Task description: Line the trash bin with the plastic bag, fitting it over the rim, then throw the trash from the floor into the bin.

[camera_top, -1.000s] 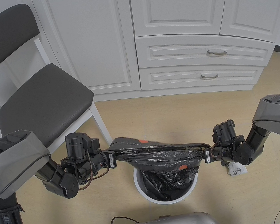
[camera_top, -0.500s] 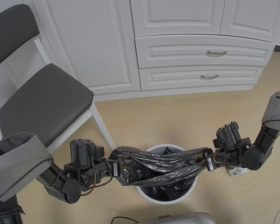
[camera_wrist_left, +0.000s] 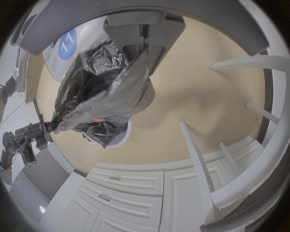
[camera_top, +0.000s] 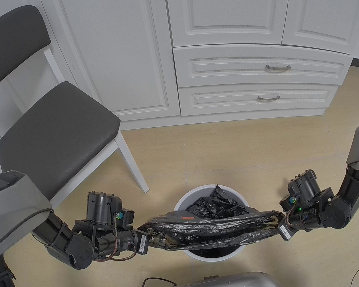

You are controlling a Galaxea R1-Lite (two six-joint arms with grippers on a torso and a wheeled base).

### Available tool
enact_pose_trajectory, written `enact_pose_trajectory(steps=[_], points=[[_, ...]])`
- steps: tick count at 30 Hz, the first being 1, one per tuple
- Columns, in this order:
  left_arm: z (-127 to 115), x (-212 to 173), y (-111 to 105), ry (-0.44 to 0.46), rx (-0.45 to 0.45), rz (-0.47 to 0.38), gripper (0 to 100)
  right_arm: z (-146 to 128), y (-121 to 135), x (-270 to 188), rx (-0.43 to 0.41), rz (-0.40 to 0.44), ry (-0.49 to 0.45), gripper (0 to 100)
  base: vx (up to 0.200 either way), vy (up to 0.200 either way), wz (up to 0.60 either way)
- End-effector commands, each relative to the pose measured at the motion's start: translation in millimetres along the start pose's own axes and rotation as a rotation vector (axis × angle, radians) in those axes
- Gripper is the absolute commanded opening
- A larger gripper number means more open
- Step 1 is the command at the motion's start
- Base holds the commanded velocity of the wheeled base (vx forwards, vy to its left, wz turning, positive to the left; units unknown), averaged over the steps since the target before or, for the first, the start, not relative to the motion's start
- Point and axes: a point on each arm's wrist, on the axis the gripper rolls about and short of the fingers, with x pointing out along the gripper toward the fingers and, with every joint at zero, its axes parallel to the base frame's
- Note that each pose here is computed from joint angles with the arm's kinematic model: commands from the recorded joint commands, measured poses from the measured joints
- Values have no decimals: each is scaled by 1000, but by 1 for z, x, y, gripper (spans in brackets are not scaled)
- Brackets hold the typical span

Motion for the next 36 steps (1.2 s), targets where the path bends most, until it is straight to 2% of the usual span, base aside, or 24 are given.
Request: enact_pose_trajectory(steps=[1,8,14,23,29,36], points=[[-3,-9,-2,7,3,-1,0,-10,5,0,-28,18,62,0,0,0,0],[-10,-11,-3,53,2,-6,0,-12,8,-1,-47,27,86,0,0,0,0],[-17,4,-7,79,3,-20,0,-19,18,11,-68,38,118,0,0,0,0],[-23,14,-16,97,-12,-38,0,-21,20,16,-76,10,101,0,0,0,0],[-24,14,-16,117,-9,-37,0,-21,9,-6,-133,-4,81,0,0,0,0],[-16,-6,-9,121,-14,-23,0,-19,-6,-17,-145,-37,65,0,0,0,0]])
